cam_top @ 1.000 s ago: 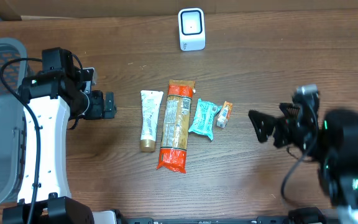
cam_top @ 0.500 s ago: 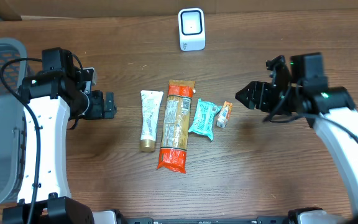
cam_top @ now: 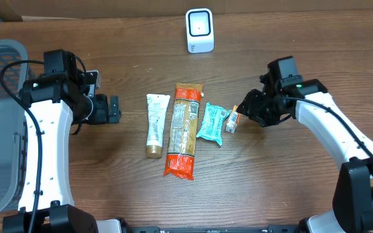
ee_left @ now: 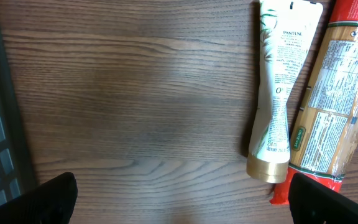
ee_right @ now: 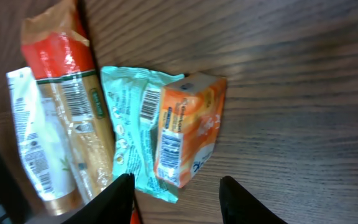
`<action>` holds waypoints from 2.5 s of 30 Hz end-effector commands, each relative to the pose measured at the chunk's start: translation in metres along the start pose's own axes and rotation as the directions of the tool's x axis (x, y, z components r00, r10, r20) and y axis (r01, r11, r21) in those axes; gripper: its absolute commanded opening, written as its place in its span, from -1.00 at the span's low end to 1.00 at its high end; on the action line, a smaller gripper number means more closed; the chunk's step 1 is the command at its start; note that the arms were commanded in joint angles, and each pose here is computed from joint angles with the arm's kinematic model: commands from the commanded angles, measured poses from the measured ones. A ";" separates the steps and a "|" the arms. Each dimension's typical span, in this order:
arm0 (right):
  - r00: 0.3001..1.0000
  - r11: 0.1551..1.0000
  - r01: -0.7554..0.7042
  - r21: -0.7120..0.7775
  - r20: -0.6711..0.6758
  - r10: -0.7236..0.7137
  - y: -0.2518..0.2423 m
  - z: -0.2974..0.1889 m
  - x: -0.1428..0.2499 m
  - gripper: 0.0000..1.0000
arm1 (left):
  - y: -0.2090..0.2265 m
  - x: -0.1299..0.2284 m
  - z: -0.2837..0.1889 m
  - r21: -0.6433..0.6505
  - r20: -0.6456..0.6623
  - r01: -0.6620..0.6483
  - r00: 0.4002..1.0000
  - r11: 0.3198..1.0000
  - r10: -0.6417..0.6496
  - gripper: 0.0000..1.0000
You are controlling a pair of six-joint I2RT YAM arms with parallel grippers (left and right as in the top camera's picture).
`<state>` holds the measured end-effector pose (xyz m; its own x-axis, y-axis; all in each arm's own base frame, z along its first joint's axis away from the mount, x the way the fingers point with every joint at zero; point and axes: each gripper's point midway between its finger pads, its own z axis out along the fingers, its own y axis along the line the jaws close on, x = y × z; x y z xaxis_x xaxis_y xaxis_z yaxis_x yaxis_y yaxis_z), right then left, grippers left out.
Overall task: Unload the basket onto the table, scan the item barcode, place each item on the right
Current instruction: 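Move the right gripper left toward the small orange box, then grasp the orange box with the right gripper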
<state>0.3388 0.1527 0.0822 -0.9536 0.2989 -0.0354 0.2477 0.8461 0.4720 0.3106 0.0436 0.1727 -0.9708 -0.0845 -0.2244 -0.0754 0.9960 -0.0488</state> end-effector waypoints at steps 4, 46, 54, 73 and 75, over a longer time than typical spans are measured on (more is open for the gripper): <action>0.992 0.984 -0.121 0.131 0.045 0.116 -0.016 0.015 -0.005 -0.16 | -0.001 0.001 0.001 0.001 -0.005 -0.021 1.000 1.000 0.021 0.99; 0.994 0.995 0.096 0.033 0.049 -0.098 0.018 0.029 -0.011 0.08 | -0.001 0.001 0.001 0.001 -0.005 -0.021 1.000 1.000 0.021 0.99; 0.993 0.991 0.122 -0.048 -0.005 -0.122 0.013 0.024 -0.009 0.31 | -0.001 0.001 0.001 0.001 -0.005 -0.021 1.000 1.000 0.021 0.99; 0.986 0.987 0.153 0.052 0.063 -0.156 0.040 0.052 0.005 0.08 | -0.001 0.001 0.001 0.001 -0.005 -0.021 1.000 1.000 0.021 0.99; 0.992 0.992 0.116 0.041 0.045 -0.118 0.033 0.048 0.002 0.08 | -0.001 0.001 0.001 0.001 -0.005 -0.021 1.000 1.000 0.021 0.99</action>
<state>0.3465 0.2079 0.0497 -0.9682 0.2017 -0.1478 0.1287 0.9088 0.3970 0.3105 0.0436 0.1727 -0.9709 -0.0845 -0.2240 -0.0754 0.9960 -0.0489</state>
